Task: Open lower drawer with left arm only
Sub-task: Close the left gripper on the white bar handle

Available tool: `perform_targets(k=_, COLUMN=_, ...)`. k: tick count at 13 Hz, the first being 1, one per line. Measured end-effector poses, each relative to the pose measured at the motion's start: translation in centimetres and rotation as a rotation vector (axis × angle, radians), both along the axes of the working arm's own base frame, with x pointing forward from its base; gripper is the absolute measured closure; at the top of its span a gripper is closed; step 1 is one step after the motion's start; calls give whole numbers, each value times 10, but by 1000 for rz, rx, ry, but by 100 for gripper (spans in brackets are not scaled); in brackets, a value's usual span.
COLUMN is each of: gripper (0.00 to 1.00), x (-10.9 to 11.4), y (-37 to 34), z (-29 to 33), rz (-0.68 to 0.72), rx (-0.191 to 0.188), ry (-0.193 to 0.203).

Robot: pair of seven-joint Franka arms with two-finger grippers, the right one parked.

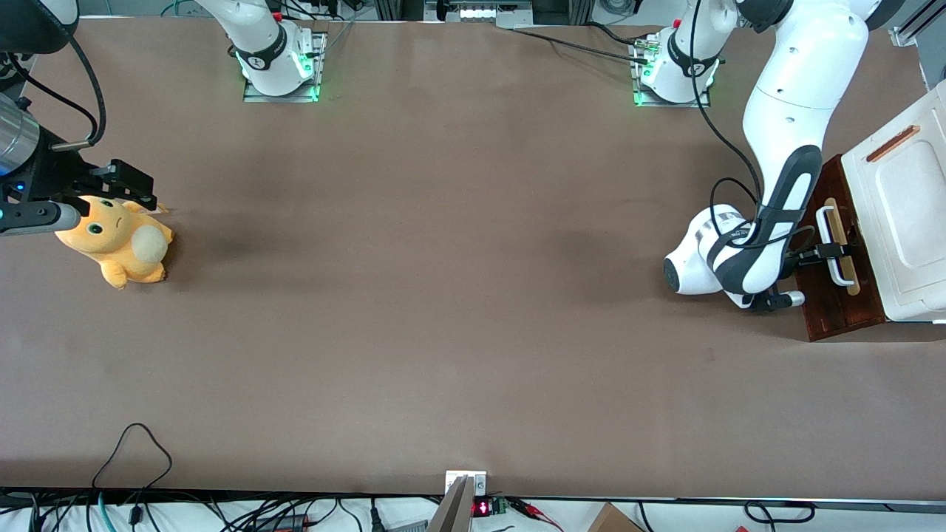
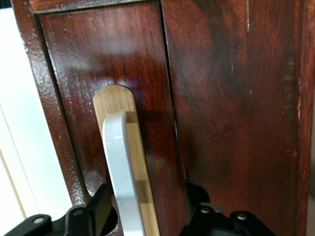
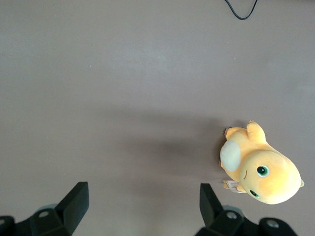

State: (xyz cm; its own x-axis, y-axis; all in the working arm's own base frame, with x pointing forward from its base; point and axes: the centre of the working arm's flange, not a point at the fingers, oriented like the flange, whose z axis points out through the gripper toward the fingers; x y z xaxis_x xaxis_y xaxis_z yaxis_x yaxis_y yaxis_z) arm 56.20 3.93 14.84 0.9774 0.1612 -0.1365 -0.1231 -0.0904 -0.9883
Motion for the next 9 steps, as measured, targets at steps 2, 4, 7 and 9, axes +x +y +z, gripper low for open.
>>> perform_targets(k=2, gripper=34, x=0, y=-2, z=0, rz=-3, rx=0, ry=0)
perform_targets(k=4, gripper=39, x=-2, y=-1, z=0, rz=1, rx=9, ry=5)
perform_targets(k=7, gripper=44, x=-9, y=2, z=-2, rz=13, rx=31, ry=22)
perform_targets(k=9, gripper=48, x=-9, y=3, z=-1, rz=16, rx=36, ry=24)
